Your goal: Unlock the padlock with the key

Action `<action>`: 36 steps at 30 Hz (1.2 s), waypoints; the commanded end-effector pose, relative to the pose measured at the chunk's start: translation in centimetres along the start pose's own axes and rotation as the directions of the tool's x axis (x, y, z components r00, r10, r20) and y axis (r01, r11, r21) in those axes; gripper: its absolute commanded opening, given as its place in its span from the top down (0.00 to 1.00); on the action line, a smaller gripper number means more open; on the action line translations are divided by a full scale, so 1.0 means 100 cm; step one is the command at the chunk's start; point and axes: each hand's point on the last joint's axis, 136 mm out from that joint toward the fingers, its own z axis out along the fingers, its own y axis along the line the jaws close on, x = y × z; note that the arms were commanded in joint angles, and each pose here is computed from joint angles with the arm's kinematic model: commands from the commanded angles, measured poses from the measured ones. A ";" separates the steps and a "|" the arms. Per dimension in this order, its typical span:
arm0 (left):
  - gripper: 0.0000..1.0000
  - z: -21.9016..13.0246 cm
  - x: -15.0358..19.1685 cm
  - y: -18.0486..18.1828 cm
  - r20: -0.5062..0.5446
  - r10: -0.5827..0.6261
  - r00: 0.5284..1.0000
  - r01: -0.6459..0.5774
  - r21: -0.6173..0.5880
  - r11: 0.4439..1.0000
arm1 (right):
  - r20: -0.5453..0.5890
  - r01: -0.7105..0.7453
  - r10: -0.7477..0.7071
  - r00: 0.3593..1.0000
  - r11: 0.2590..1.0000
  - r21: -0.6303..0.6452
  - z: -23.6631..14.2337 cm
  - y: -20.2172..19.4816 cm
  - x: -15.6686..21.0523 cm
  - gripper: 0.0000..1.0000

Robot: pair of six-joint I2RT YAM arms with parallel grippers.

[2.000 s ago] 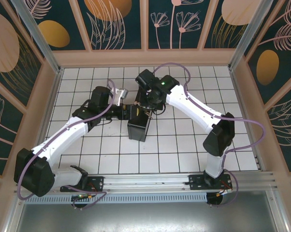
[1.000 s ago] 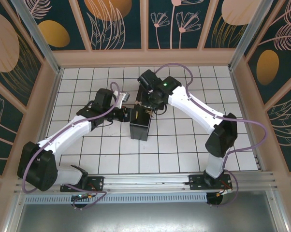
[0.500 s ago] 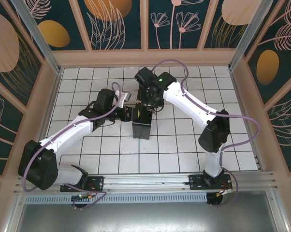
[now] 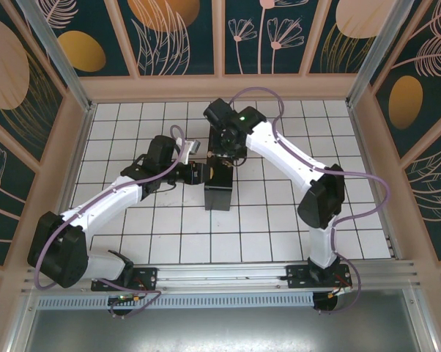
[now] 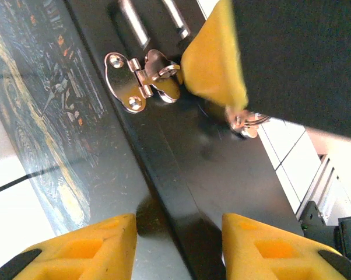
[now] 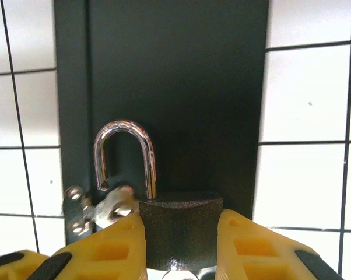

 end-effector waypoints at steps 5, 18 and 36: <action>0.55 -0.011 0.005 0.047 -0.027 -0.059 0.998 0.053 -0.178 0.983 | 0.106 -0.094 0.091 0.990 0.995 0.026 -0.014 -0.059 -0.030 1.00; 0.41 -0.015 -0.062 0.034 0.078 -0.020 0.997 0.032 -0.161 0.986 | 0.061 -0.312 0.311 0.948 0.950 0.017 0.081 -0.184 0.027 1.00; 0.31 -0.007 -0.085 0.037 0.111 -0.107 0.988 0.108 -0.007 0.994 | 0.115 -0.149 0.196 0.974 0.933 -0.327 0.048 -0.094 0.020 0.77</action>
